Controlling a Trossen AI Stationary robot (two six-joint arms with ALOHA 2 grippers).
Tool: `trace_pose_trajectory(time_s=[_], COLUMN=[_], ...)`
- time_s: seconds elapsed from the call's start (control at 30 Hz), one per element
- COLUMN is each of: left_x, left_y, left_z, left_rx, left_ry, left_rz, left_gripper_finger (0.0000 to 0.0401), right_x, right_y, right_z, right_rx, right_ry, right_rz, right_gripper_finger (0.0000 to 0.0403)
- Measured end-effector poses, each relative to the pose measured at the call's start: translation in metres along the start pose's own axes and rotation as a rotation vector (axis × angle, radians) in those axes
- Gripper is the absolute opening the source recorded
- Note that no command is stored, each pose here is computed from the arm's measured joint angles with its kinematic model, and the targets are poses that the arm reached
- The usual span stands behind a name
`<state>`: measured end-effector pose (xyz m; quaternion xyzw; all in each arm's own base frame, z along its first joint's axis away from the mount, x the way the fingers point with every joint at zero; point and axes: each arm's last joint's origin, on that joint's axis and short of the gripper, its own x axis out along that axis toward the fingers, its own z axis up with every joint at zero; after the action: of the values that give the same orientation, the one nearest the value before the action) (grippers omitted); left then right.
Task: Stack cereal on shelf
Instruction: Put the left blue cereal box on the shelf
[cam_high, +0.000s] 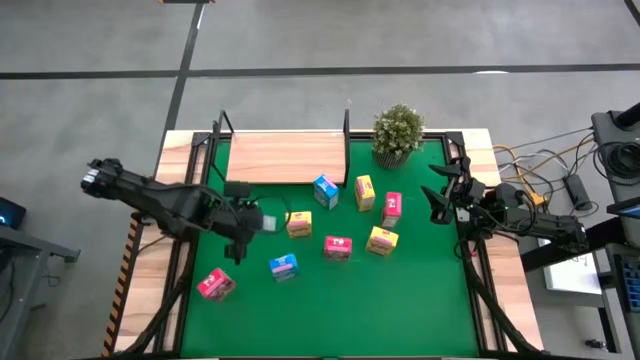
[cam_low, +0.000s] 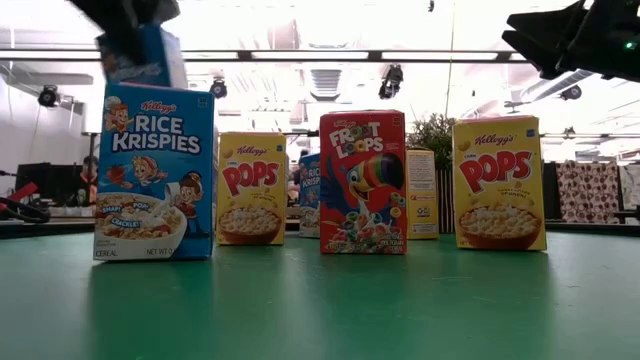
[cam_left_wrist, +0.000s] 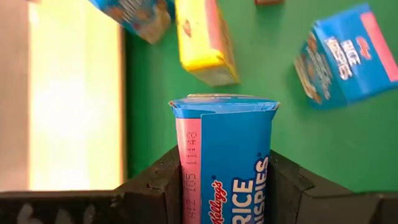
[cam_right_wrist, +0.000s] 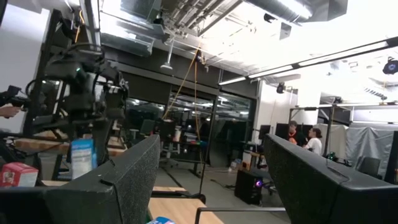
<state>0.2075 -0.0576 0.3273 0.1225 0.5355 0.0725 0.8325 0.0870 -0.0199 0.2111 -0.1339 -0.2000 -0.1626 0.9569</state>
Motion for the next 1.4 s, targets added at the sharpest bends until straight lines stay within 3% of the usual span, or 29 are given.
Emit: trace_pose_trajectory(time_s=[0.2,0.43,0.73,0.93,1.07,1.4], left_x=[-0.016,-0.012,0.015,0.049,0.067,0.099], left_y=[0.037,0.093,0.181,0.237,0.253,0.279], left_z=[0.013,0.010,-0.016,-0.039,-0.047,-0.040], left_rx=[0.054,0.072,-0.020,-0.104,-0.143,-0.061], left_ry=[-0.042,0.021,0.090,0.151,0.201,0.286], left_rz=[0.054,0.141,0.104,0.116,0.102,0.023], left_gripper_finger=[0.0139,0.0139,0.0139,0.0139,0.0139,0.0139], right_x=[0.000,0.000,0.000,0.000,0.000,0.000], right_y=[0.000,0.000,0.000,0.000,0.000,0.000], right_z=[0.000,0.000,0.000,0.000,0.000,0.000], right_rx=[0.006,0.007,0.006,0.005,-0.011,-0.021], right_ry=[0.000,0.000,0.000,0.000,0.000,0.001], right_rz=[0.000,0.000,0.000,-0.001,-0.001,-0.002], right_gripper_finger=[0.0274,0.0274,0.0274,0.0274,0.0274,0.0274])
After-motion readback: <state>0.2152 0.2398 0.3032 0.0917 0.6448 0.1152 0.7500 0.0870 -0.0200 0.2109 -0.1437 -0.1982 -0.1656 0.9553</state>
